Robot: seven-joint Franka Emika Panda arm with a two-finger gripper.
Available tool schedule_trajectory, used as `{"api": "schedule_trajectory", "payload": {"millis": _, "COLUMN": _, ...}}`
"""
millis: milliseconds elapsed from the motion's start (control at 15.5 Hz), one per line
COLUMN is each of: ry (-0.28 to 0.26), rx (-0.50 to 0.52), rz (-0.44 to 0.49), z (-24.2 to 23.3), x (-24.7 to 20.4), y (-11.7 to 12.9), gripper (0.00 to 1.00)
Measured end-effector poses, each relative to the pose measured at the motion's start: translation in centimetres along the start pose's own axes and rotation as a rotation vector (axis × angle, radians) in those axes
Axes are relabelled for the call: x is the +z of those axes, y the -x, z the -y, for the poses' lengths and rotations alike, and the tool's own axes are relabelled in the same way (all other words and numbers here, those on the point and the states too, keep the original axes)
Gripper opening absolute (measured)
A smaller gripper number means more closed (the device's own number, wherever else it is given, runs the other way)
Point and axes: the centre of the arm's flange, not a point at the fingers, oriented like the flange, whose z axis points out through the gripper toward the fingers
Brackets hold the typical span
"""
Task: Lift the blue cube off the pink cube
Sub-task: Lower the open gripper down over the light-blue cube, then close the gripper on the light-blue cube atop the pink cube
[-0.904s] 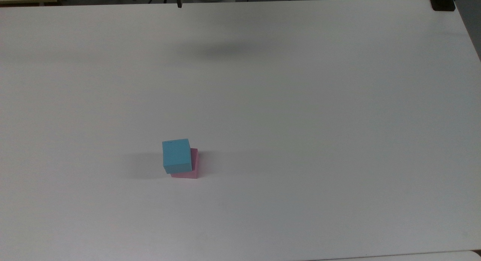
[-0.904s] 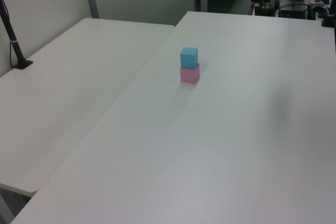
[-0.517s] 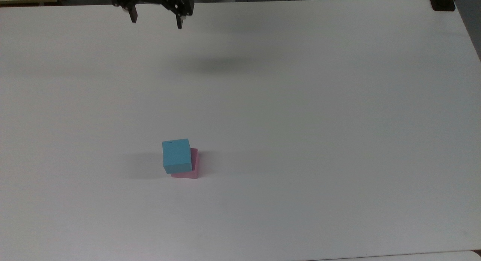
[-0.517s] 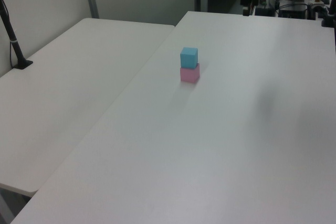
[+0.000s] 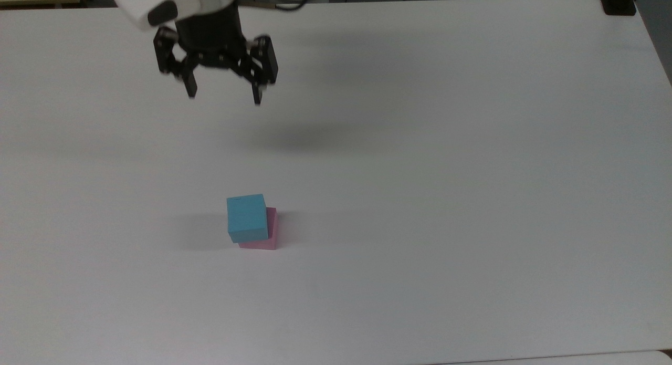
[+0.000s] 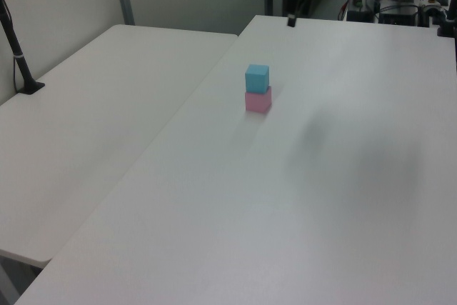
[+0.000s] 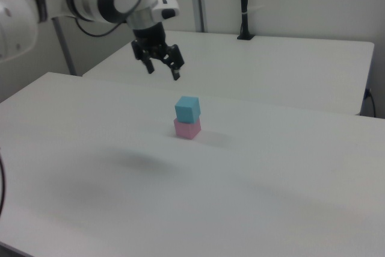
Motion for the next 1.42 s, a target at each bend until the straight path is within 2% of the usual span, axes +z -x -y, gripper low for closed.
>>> {"api": "schedule_trajectory", "payload": {"millis": 258, "ry": 0.009, "rx": 0.01, "rz": -0.12, "z": 1.2, "x": 5.5, "y": -4.3, "gripper": 1.0}}
{"api": "schedule_trajectory", "payload": {"millis": 517, "ry": 0.022, "rx": 0.007, "rz": -0.153, "z": 1.8, "x": 10.9, "y": -6.2, "gripper": 1.0}}
{"api": "schedule_trajectory", "payload": {"millis": 711, "ry": 0.054, "rx": -0.034, "rz": -0.143, "z": 3.2, "x": 13.7, "y": -6.5, "gripper": 1.0}}
{"api": "schedule_trajectory", "payload": {"millis": 969, "ry": 0.06, "rx": -0.073, "rz": -0.11, "z": 5.6, "x": 16.3, "y": -6.1, "gripper": 1.0}}
{"api": "schedule_trajectory", "payload": {"millis": 1163, "ry": 0.089, "rx": -0.096, "rz": -0.099, "z": 5.8, "x": 17.4, "y": -6.0, "gripper": 0.98}}
{"api": "schedule_trajectory", "payload": {"millis": 1292, "ry": 0.113, "rx": -0.111, "rz": -0.094, "z": 5.6, "x": 17.9, "y": -6.0, "gripper": 0.93}}
{"api": "schedule_trajectory", "payload": {"millis": 1421, "ry": 0.12, "rx": -0.114, "rz": -0.091, "z": 5.5, "x": 18.1, "y": -6.0, "gripper": 0.93}}
